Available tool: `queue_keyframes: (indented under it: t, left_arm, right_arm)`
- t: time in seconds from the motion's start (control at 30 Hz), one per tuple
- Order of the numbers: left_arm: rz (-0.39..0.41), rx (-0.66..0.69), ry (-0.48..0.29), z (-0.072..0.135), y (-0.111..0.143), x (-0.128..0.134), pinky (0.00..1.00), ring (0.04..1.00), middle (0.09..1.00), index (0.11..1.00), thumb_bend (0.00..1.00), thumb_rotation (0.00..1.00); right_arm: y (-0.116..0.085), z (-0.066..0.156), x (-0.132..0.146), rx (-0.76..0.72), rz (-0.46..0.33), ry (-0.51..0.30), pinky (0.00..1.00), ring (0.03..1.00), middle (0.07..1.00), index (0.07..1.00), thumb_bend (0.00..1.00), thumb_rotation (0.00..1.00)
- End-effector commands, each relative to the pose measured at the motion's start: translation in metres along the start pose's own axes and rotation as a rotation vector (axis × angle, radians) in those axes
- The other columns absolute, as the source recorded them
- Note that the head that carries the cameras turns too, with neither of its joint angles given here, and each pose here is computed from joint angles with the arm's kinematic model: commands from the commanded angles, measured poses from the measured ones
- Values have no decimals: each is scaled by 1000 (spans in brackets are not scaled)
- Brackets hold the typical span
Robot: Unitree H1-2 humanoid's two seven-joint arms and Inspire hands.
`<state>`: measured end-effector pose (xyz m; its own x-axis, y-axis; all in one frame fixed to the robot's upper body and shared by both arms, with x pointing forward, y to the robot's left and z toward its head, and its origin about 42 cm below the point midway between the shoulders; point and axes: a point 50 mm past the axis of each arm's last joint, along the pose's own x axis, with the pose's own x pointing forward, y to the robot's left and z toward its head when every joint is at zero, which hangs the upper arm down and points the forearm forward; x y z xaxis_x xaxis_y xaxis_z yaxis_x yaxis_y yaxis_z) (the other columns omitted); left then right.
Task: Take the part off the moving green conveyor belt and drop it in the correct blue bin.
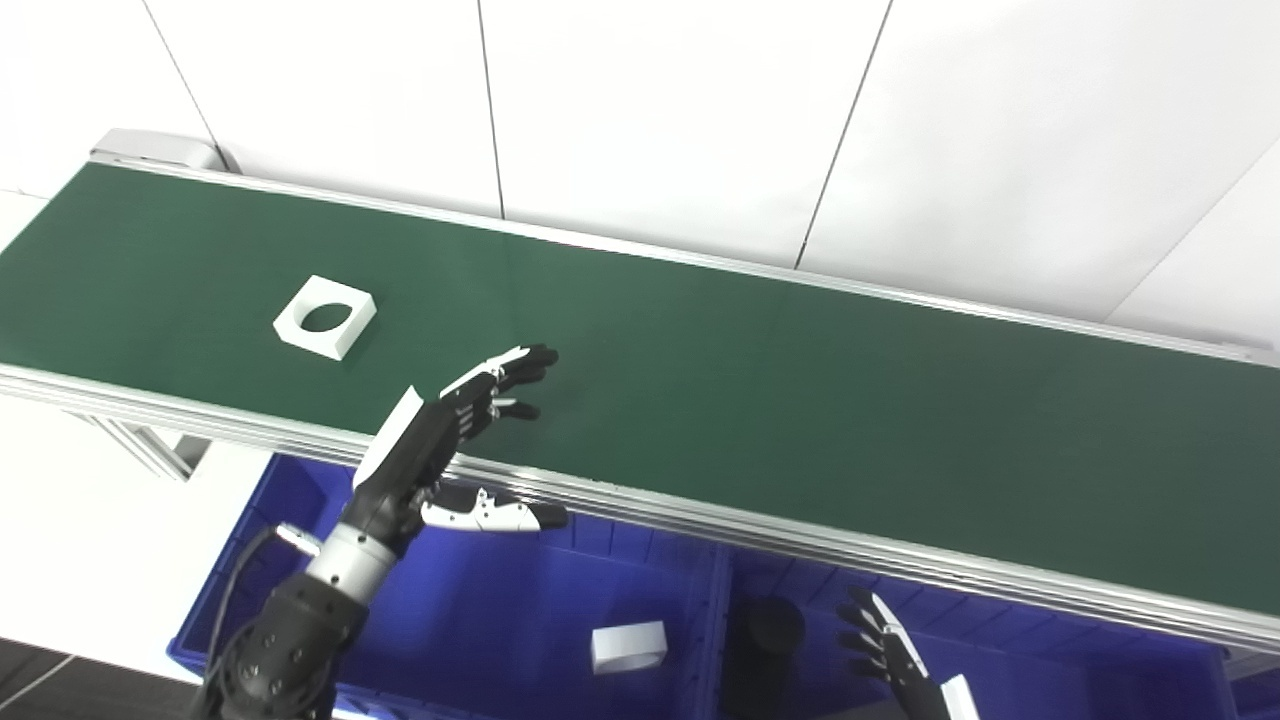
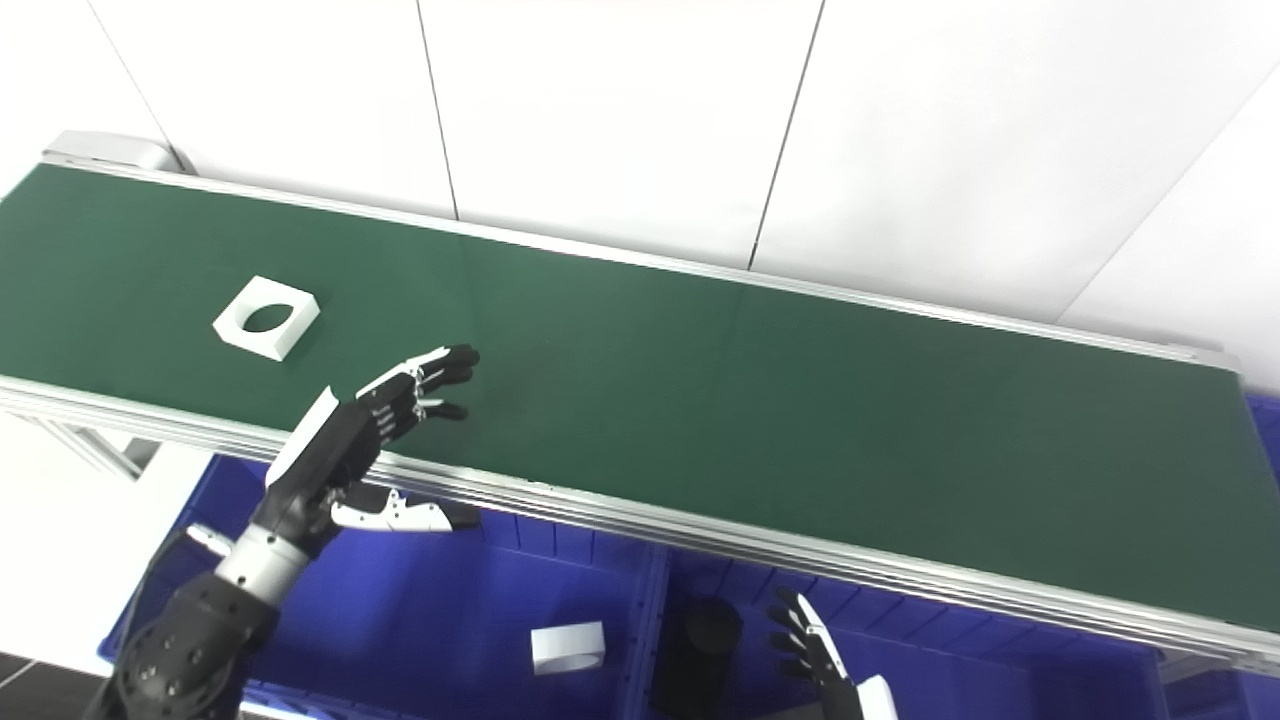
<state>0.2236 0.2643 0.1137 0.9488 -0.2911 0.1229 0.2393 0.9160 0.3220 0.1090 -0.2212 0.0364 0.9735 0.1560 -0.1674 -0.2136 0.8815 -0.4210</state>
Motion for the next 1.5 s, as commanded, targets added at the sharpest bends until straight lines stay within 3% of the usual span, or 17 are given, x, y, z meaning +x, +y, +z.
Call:
queue_keyframes:
  t: [0.0,0.13,0.4,0.7,0.9,1.2,1.47]
  left_arm:
    - [-4,103,-98,12,18,13,750,863,899,854,734,0]
    - [-21,212,-114,17,37,27,824,891,903,863,727,0]
    - [-63,341,-148,22,65,56,789,879,902,882,768,11]
    - [-99,447,-144,21,74,74,763,871,910,894,789,13]
    - [-113,553,-108,18,78,79,836,899,926,913,781,32]
    - [-74,677,3,19,97,86,807,888,933,915,803,0]
    - [-69,738,40,11,109,97,794,881,941,921,817,0]
  right_arm:
    - [-3,6,1,5,-30,-62,719,790,854,918,809,328]
    - [-3,5,2,7,-33,-69,718,786,849,911,807,327]
    - [-2,3,3,15,-43,-76,709,776,833,897,818,298]
    - [-6,-5,7,6,-40,-91,696,764,838,890,819,316]
    - [-10,-11,7,29,-33,-76,724,783,835,896,832,307]
    - [-10,-13,9,18,-34,-74,732,786,841,902,815,295]
    - [-12,-13,10,20,-34,-72,744,797,840,902,806,270]
